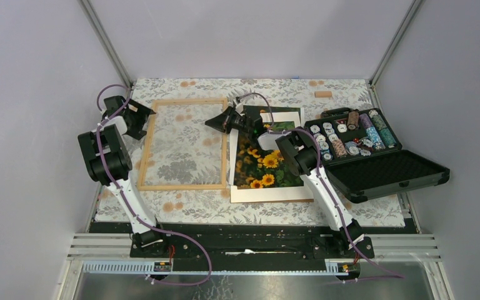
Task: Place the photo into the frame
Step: Place the photo frame item in the photo frame.
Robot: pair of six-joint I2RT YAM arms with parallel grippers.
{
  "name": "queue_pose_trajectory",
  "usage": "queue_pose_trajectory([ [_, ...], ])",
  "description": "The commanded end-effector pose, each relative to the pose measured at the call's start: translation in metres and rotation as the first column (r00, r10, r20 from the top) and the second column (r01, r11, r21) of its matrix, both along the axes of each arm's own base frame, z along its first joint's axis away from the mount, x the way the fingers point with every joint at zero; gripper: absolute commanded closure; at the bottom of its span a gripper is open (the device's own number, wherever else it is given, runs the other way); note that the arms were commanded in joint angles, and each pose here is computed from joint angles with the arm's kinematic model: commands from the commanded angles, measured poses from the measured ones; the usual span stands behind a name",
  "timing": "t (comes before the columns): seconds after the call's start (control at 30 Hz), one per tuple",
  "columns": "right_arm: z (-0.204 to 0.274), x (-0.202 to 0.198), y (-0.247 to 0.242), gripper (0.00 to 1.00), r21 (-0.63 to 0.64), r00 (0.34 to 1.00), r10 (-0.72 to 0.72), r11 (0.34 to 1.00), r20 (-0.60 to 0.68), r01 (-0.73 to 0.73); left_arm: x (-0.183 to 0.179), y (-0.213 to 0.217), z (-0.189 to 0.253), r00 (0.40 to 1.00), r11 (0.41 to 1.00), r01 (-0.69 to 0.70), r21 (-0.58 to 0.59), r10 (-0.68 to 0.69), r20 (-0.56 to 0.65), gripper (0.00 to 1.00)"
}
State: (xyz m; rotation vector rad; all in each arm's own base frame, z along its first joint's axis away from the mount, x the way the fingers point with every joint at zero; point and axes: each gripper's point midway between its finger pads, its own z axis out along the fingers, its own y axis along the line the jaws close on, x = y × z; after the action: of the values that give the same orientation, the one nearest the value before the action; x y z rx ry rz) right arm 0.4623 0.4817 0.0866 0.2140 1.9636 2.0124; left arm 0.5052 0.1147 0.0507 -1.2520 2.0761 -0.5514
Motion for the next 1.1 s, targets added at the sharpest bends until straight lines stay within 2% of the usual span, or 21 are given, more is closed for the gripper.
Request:
queue_pose_trajectory([
  [0.0, 0.027, -0.007, 0.012, 1.00, 0.068, 0.999, 0.026, 0.997, 0.032, -0.028, -0.002, -0.001, 0.021, 0.999, 1.000, -0.006, -0.027, 0.007, 0.044, 0.01],
  [0.27, 0.031, -0.011, 0.014, 1.00, 0.091, 0.999, 0.034, 0.995, -0.041, -0.030, -0.004, 0.000, 0.029, 0.997, 0.999, -0.016, -0.046, 0.020, 0.069, 0.01],
  [0.4, 0.036, -0.016, 0.014, 1.00, 0.107, 0.998, 0.040, 0.994, -0.057, -0.034, -0.003, -0.005, 0.030, 0.995, 0.993, -0.011, -0.115, 0.023, 0.100, 0.01],
  [1.07, 0.082, -0.032, 0.005, 1.00, 0.212, 0.996, 0.072, 0.975, -0.054, -0.059, -0.006, 0.001, 0.052, 0.988, 0.996, -0.027, -0.081, 0.039, 0.149, 0.01],
])
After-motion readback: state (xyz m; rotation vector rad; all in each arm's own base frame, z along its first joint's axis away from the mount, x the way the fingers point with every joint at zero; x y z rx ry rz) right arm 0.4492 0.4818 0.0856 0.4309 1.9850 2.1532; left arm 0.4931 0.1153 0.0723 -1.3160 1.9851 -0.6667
